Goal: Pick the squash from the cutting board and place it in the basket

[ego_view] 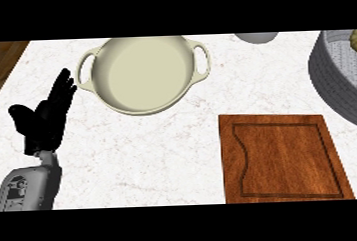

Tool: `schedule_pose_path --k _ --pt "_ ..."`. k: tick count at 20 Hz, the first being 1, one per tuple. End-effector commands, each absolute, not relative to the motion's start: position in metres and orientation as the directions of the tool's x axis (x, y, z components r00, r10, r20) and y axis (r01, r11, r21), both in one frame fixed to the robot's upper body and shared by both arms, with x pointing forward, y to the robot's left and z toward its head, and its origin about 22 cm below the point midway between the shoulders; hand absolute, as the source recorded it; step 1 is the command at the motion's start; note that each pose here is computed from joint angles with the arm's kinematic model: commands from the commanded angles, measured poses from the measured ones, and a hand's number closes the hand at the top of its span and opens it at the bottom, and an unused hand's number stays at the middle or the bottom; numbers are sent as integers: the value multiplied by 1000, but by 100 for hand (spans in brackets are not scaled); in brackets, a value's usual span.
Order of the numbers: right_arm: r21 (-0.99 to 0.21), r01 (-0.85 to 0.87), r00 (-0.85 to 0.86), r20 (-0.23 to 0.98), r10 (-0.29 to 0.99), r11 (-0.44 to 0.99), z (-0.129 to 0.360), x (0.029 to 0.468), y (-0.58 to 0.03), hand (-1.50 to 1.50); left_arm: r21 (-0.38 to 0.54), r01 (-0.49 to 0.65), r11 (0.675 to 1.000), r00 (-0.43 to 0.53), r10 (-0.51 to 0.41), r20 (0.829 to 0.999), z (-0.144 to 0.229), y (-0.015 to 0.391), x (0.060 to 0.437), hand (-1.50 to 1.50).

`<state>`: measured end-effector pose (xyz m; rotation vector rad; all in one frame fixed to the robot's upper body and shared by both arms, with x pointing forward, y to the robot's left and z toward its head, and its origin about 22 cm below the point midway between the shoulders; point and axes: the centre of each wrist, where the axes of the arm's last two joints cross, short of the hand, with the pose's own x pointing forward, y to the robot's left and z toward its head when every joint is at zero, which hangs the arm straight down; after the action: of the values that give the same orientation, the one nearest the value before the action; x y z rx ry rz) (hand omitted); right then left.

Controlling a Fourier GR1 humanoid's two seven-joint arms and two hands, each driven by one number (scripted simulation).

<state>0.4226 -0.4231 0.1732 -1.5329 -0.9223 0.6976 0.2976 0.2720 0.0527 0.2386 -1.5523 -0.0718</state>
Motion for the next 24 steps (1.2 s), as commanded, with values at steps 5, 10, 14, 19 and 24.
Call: schedule_pose_path --k 5,10,14,19,24 --pt "-986 164 523 61 850 -30 171 421 -426 150 185 -113 976 10 -185 983 48 270 297 0" --pt "-991 120 530 17 848 -56 156 408 -443 150 189 -103 977 11 -188 982 54 270 302 0" --pt "-993 91 551 -17 834 -81 150 404 -447 150 192 -109 975 40 -189 981 54 278 304 0" --pt "-993 74 552 -35 833 -91 134 401 -445 150 208 -113 972 19 -207 978 57 283 301 0" --pt "-998 14 558 -37 829 -54 139 401 -447 150 201 -110 973 21 -200 980 62 282 302 0"
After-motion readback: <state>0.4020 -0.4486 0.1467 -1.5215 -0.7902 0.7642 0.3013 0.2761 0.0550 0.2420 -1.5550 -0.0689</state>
